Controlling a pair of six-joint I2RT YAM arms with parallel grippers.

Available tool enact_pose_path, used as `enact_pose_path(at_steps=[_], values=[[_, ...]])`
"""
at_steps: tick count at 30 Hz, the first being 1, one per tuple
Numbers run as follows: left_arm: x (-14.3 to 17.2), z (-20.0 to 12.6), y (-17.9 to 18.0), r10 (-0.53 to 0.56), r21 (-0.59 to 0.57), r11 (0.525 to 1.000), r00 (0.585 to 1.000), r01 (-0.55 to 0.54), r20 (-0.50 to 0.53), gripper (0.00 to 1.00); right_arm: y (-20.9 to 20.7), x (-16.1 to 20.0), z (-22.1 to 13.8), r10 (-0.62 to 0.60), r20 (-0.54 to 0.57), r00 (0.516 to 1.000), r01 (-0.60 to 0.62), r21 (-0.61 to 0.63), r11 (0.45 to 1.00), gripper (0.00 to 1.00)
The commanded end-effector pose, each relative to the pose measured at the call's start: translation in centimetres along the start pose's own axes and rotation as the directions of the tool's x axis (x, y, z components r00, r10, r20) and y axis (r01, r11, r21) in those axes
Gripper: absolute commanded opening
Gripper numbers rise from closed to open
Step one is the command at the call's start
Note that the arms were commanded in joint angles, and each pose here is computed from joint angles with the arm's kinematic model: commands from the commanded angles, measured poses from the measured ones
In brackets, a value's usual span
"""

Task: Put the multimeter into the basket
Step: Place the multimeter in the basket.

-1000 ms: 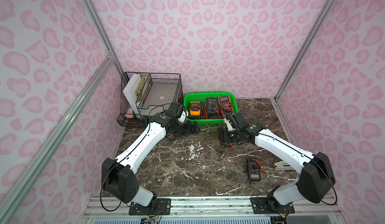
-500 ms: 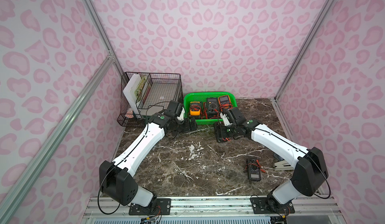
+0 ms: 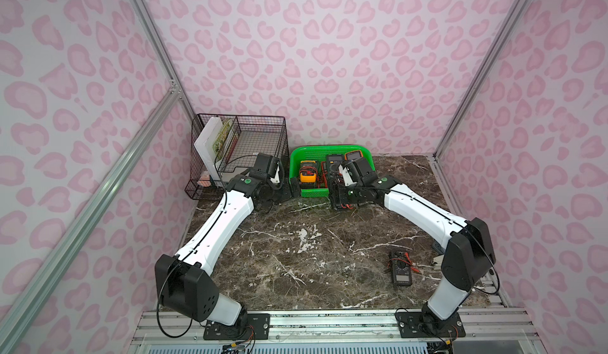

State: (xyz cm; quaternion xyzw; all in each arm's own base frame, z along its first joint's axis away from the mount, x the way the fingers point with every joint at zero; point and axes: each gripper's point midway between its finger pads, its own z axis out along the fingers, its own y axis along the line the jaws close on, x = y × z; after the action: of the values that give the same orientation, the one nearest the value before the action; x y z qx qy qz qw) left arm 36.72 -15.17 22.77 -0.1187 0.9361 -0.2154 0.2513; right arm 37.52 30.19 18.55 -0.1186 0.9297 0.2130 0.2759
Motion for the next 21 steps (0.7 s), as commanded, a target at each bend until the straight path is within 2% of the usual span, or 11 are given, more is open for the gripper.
enact_pose_path(at_steps=[1, 12, 21], values=[[-1.0, 0.1, -0.4, -0.057, 0.053, 0.997, 0.998, 0.056, 0.01, 0.99, 0.6, -1.8, 0.3, 0.001, 0.042, 0.999, 0.0, -0.014, 1.0, 0.5], [-2.9, 0.8, -1.0, -0.124, 0.145, 0.982, 0.992, 0.124, -0.006, 0.99, 0.9, -6.0, 2.3, 0.022, 0.106, 0.994, -0.022, -0.001, 1.0, 0.51], [-4.3, 1.2, -2.2, -0.135, 0.201, 0.97, 0.991, 0.136, -0.02, 0.99, -0.3, -8.9, 3.9, 0.021, 0.136, 0.991, -0.025, 0.026, 0.999, 0.51]])
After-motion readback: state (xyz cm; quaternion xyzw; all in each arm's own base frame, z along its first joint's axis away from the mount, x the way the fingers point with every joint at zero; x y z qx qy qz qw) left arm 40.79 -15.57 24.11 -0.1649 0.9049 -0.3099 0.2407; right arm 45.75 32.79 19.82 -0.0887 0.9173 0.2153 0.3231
